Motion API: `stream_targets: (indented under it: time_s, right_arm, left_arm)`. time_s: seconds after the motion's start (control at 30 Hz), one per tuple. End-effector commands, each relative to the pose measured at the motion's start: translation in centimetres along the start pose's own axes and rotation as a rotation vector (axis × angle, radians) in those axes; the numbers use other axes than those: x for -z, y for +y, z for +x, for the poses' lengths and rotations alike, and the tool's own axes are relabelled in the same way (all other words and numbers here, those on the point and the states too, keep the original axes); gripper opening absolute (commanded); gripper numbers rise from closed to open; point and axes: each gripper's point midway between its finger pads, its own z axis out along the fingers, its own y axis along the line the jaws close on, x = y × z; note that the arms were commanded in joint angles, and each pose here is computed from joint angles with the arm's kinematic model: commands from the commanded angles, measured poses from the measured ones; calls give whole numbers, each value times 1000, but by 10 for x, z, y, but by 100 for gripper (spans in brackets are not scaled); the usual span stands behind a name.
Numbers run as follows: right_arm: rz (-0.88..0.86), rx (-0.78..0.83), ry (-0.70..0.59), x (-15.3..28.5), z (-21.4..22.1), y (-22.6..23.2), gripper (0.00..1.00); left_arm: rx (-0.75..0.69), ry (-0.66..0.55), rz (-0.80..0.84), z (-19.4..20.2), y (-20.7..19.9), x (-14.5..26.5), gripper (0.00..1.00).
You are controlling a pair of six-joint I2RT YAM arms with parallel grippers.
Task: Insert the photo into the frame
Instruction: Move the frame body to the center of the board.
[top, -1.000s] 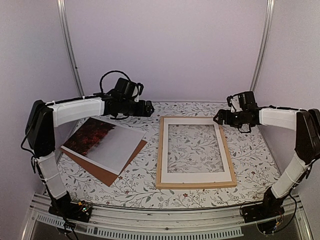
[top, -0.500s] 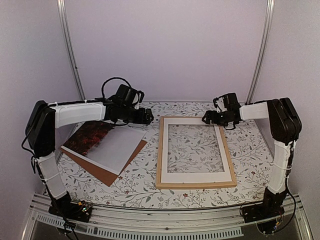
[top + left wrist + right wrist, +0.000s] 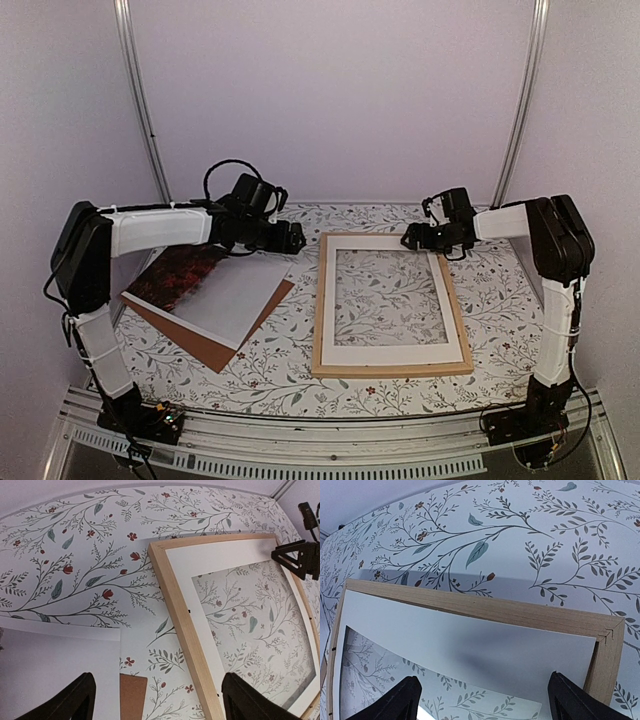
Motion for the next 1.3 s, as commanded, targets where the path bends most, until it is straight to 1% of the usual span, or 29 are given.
stream_targets:
  time_s: [0.0, 0.2, 0.37, 0.5, 0.63, 0.77, 0.87, 0.97, 1.07, 1.27]
  right_arm:
    - [17, -14, 105, -1, 33, 2, 91]
    - [14, -5, 124, 10, 46, 8, 91]
    - [20, 9, 106, 21, 43, 11, 91]
    - [22, 26, 74, 29, 29, 15, 91]
    - [2, 43, 34, 41, 9, 25, 92]
    - [-14, 58, -7, 59, -7, 37, 93]
    - [-18, 82, -25, 73, -13, 49, 94]
    - [-42, 115, -33, 81, -14, 72, 94]
    - [-78, 158, -29, 84, -9, 104, 94]
    - [-204, 254, 10, 74, 16, 190, 94]
  left_arm:
    - [-5, -14, -1, -1, 0, 4, 90]
    - [-8, -9, -10, 3, 2, 4, 90]
    - [-8, -6, -10, 4, 2, 3, 90]
    - [-8, -7, -18, 4, 4, 4, 90]
    - [-15, -12, -77, 3, 14, 11, 93]
    - [-26, -13, -140, 5, 30, 21, 95]
    - [4, 5, -176, 14, 49, 28, 98]
    - [48, 15, -203, 24, 70, 40, 100]
    - [101, 23, -236, 37, 95, 53, 100]
    - [248, 62, -271, 73, 144, 70, 100]
